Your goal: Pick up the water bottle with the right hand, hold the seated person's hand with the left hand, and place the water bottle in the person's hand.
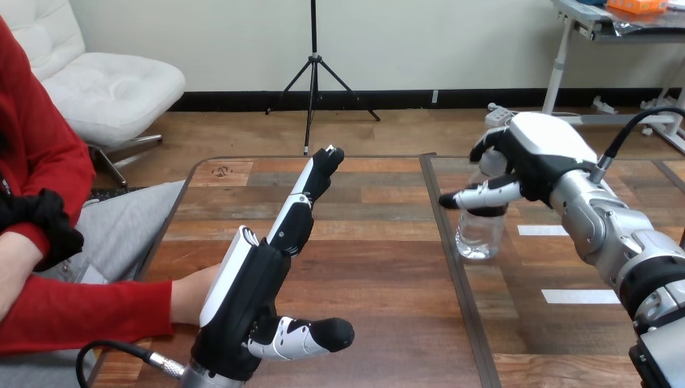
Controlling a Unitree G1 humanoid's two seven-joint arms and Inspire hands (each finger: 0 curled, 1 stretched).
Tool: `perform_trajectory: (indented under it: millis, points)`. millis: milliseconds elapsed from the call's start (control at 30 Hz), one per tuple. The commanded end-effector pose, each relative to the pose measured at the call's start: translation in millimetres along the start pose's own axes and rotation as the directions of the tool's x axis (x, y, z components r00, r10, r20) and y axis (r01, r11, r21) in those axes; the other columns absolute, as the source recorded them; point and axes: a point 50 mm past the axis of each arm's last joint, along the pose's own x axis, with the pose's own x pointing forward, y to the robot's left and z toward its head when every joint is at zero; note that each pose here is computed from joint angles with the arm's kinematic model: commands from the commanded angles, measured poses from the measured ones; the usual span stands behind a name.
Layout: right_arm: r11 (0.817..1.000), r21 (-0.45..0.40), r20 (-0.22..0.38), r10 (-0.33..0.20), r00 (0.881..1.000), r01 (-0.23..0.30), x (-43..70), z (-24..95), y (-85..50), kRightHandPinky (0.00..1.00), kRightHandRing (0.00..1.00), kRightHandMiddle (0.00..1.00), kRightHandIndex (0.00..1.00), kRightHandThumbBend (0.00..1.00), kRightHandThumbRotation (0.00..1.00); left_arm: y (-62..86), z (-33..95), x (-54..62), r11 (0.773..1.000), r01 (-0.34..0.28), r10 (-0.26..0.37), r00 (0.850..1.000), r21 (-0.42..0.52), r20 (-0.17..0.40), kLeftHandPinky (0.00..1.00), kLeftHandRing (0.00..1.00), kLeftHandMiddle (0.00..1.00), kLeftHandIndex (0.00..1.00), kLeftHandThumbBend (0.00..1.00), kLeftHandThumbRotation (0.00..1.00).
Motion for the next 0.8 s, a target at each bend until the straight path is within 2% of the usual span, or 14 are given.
perform_trajectory:
  millis: [0, 433, 767]
  points:
    - [0.999, 0.034, 0.036, -0.007, 0.999, 0.005, 3.1, 9.1, -5.2, 0.62, 0.63, 0.65, 0.65, 1.00, 0.61, 2.9, 7.0, 13.6, 1.000, -0.008, 0.006, 0.997, 0.019, 0.079, 1.00, 1.00, 1.00, 1.00, 1.00, 0.78]
    - [0.998, 0.060, 0.068, -0.021, 0.997, 0.017, 0.2, 7.4, -2.9, 0.56, 0.54, 0.57, 0.58, 1.00, 0.68, 2.9, 6.6, 15.4, 1.000, 0.000, -0.001, 0.997, 0.013, 0.082, 1.00, 1.00, 1.00, 1.00, 1.00, 0.76]
    - [0.997, 0.070, 0.095, -0.039, 0.995, 0.032, -1.4, 7.4, -3.4, 0.54, 0.52, 0.55, 0.56, 1.00, 0.68, 3.4, 6.2, 16.5, 1.000, 0.000, -0.001, 0.996, 0.007, 0.085, 1.00, 1.00, 1.00, 1.00, 1.00, 0.75]
